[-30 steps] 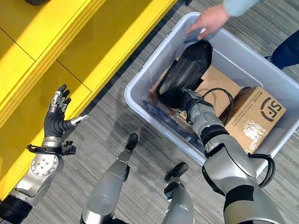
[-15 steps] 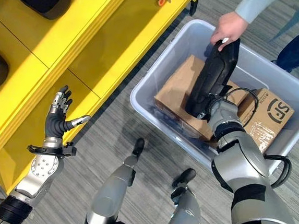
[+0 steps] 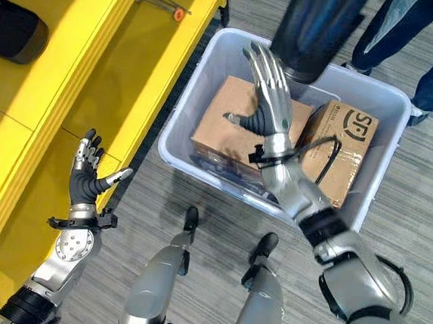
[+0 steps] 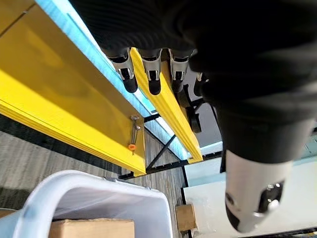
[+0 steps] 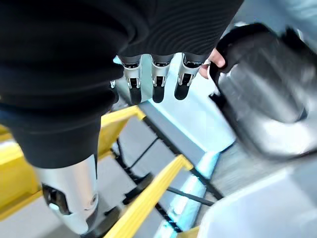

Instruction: Move parts from the plastic box to the shelf.

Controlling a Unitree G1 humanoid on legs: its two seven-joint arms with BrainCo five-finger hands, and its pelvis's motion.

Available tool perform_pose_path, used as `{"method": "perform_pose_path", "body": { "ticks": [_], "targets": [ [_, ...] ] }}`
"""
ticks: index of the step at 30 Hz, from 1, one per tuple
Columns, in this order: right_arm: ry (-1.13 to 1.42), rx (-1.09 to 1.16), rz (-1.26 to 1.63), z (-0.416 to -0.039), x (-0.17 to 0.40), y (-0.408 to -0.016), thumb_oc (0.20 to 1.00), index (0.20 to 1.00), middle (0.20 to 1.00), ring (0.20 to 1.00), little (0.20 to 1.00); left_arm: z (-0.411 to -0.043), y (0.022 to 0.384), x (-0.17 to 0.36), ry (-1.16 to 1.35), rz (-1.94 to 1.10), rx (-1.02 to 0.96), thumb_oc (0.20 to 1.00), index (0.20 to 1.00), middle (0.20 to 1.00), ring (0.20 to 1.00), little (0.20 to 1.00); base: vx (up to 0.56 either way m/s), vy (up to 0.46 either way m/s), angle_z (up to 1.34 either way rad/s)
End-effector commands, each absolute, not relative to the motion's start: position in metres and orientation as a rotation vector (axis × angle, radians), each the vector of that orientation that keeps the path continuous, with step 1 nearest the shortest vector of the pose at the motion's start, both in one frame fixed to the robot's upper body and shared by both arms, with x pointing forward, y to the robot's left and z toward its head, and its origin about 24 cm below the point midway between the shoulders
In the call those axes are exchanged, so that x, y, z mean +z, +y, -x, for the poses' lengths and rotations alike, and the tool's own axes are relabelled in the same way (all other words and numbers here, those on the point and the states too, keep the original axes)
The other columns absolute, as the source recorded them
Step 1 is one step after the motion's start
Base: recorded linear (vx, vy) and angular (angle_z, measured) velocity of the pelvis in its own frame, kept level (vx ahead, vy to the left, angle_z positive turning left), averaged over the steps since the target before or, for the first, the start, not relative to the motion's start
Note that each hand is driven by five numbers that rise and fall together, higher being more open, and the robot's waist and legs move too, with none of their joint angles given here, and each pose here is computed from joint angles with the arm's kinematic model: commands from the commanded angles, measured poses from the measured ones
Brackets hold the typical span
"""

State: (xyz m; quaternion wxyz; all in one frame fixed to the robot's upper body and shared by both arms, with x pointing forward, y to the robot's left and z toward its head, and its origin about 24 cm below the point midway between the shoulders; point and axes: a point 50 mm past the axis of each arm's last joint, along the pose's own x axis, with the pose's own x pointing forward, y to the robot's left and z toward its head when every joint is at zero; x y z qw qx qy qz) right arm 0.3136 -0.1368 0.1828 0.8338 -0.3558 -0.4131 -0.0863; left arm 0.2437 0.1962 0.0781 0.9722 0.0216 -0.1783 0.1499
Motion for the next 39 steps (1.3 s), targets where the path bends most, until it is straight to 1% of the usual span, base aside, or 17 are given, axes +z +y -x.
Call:
{"method": "perform_pose_path", "body": {
  "ticks": [1,3,8,11,15,25,27,32,39],
  "targets": [
    [-0.943,-0.199,0.685,-0.310,0.205,-0.138,1.000,1.000,1.000,1.000,1.000,-0.236,0.194,0.089,-0.461,0.014,0.365,1.000,1.000,1.000,1.000,1.000,0.04,0.057,-0.36],
    [-0.898,-0.160,0.647,-0.293,0.194,-0.142,1.000,1.000,1.000,1.000,1.000,-0.235,0.196,0.087,-0.457,0.020,0.407,1.000,1.000,1.000,1.000,1.000,0.02,0.056,-0.30],
    [-0.776,-0.095,0.604,-0.268,0.163,-0.158,1.000,1.000,1.000,1.000,1.000,-0.230,0.198,0.084,-0.454,0.022,0.449,1.000,1.000,1.000,1.000,1.000,0.03,0.027,-0.38],
    [-0.689,-0.058,0.610,-0.242,0.137,-0.174,1.000,1.000,1.000,1.000,1.000,-0.219,0.206,0.082,-0.444,0.003,0.470,1.000,1.000,1.000,1.000,1.000,0.05,-0.030,-0.29],
    [-0.661,-0.043,0.608,-0.228,0.131,-0.181,1.000,1.000,1.000,1.000,1.000,-0.213,0.211,0.080,-0.422,-0.017,0.480,1.000,1.000,1.000,1.000,1.000,0.08,-0.042,-0.17],
    [-0.625,-0.039,0.643,-0.232,0.122,-0.177,1.000,1.000,1.000,1.000,1.000,-0.213,0.213,0.077,-0.389,-0.031,0.472,1.000,1.000,1.000,1.000,1.000,0.02,-0.013,-0.01],
    [-0.646,-0.047,0.656,-0.243,0.126,-0.170,1.000,1.000,1.000,1.000,1.000,-0.218,0.210,0.079,-0.389,-0.033,0.458,1.000,1.000,1.000,1.000,1.000,-0.01,-0.044,0.04],
    [-0.671,-0.018,0.662,-0.255,0.131,-0.159,1.000,1.000,1.000,1.000,1.000,-0.222,0.205,0.080,-0.385,-0.045,0.416,1.000,1.000,1.000,1.000,1.000,0.00,-0.029,0.00],
    [-0.735,0.127,0.789,-0.278,0.142,-0.131,1.000,1.000,1.000,1.000,1.000,-0.228,0.198,0.080,-0.361,-0.050,0.346,1.000,1.000,1.000,1.000,1.000,0.03,-0.024,0.17]
  ]
}}
